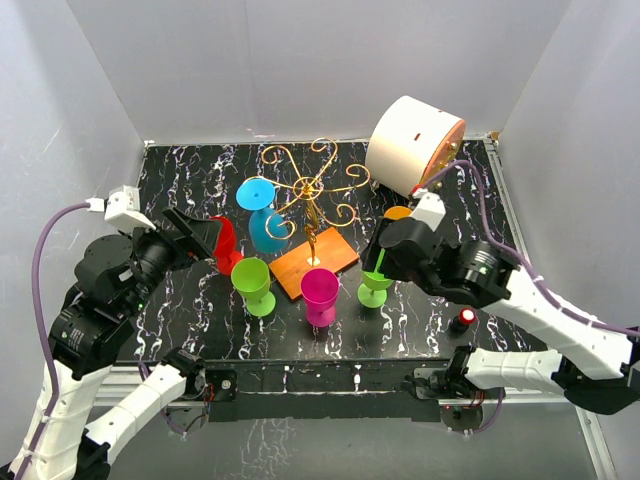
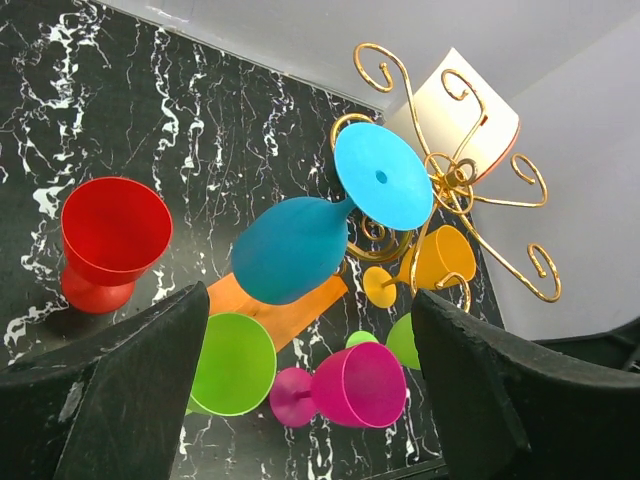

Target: Place the wine glass upside down on the wine glass rack

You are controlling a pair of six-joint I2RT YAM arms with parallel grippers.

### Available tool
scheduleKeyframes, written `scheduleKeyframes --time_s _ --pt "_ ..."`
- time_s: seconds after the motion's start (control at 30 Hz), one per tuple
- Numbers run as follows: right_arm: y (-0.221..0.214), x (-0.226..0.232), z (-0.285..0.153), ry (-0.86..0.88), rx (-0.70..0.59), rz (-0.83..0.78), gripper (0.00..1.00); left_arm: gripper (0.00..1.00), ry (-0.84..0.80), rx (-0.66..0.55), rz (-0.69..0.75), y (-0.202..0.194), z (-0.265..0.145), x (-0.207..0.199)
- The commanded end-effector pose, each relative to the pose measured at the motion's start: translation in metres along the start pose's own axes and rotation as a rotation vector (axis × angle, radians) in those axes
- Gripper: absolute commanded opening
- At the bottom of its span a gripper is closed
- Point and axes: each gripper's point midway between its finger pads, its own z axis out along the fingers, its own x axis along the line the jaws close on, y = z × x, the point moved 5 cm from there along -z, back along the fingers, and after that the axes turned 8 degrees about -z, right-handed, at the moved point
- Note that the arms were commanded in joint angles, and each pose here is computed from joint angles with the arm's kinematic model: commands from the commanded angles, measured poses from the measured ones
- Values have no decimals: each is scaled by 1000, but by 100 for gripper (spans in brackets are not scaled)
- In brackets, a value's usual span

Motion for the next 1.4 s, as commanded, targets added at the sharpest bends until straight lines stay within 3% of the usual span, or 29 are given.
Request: scheduleKeyframes --time_s 0.0,0.3,0.63,0.83,1.1,1.37 --pt "-7 -2 12 -50 17 -65 62 81 -61 -12 71 4 1 -7" --pt "-16 3 51 -103 -18 -28 50 81 -92 -16 93 5 0 -10" --pt "-25 -4 88 -120 34 -66 48 82 -174 25 108 -1 7 -21" --pt "-32 -11 99 -126 25 -95 35 83 -155 -7 122 8 4 -23" --pt "-43 -11 109 -126 70 -149 34 84 -177 -44 134 17 -3 -27" --pt "-42 -21 104 -197 88 -179 4 84 -227 -41 142 21 -5 -38"
